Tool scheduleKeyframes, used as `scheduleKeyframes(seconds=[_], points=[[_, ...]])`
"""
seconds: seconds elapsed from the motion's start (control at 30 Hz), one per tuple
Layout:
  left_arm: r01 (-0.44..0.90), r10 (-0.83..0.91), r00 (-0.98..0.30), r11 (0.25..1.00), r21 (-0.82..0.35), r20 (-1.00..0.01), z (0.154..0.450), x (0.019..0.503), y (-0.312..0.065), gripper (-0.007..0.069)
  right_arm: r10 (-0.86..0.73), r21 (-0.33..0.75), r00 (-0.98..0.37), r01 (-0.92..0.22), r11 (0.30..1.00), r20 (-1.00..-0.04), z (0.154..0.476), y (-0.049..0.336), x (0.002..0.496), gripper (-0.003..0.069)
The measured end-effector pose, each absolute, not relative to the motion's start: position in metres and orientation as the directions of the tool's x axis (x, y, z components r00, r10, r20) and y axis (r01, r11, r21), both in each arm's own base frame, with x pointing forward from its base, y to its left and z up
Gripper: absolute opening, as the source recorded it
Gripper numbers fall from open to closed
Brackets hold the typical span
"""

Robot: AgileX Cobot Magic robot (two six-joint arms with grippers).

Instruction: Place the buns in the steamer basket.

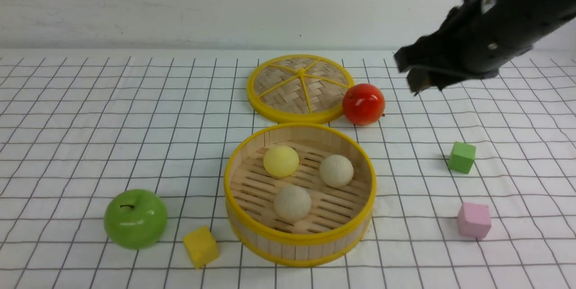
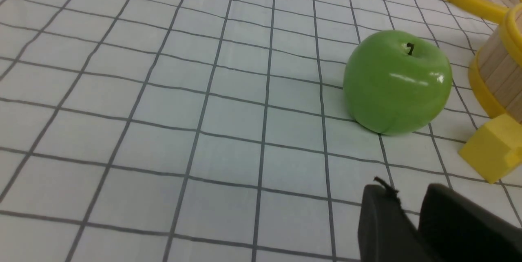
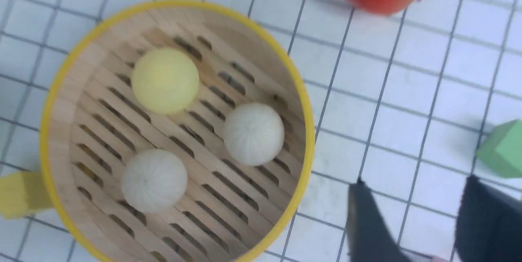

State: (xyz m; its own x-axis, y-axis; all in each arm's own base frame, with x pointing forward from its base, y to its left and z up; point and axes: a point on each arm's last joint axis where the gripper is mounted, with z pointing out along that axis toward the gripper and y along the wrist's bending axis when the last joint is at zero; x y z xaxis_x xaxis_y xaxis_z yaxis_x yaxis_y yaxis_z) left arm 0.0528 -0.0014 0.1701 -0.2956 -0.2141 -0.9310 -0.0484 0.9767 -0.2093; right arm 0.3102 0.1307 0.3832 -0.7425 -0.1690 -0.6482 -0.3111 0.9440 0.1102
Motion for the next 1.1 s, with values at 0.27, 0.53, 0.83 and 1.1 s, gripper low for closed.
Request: scheduleKeyframes(seconds=[0.27,0.53,0.83,1.1], points=[[-0.048,-0.214,-0.296,0.977,-0.209,-0.931,0.17,0.053,-0.001,0.0143,-0.109,0.117,-0.594,-0.329,0.937,-0.797,0.413,0.094,0.222,-0.002],[-0.048,-0.214,-0.296,0.977,-0.209,-0.931,0.17,0.053,-0.001,0.0143,-0.124,0.115,-0.627,-0.327,0.938,-0.769,0.403,0.076,0.178,-0.002],[-0.049,-0.214,-0.296,0.977,-0.209,-0.931,0.17,0.053,-0.001,0.0143,-0.145,0.112,-0.676,-0.322,0.94,-0.723,0.398,0.073,0.17,-0.0017],[-0.049,-0.214,-0.296,0.977,-0.209,-0.931,0.17,0.053,-0.001,0.0143,-0.087,0.045,-0.555,-0.22,0.974,-0.828,0.405,0.036,0.142,-0.0011]])
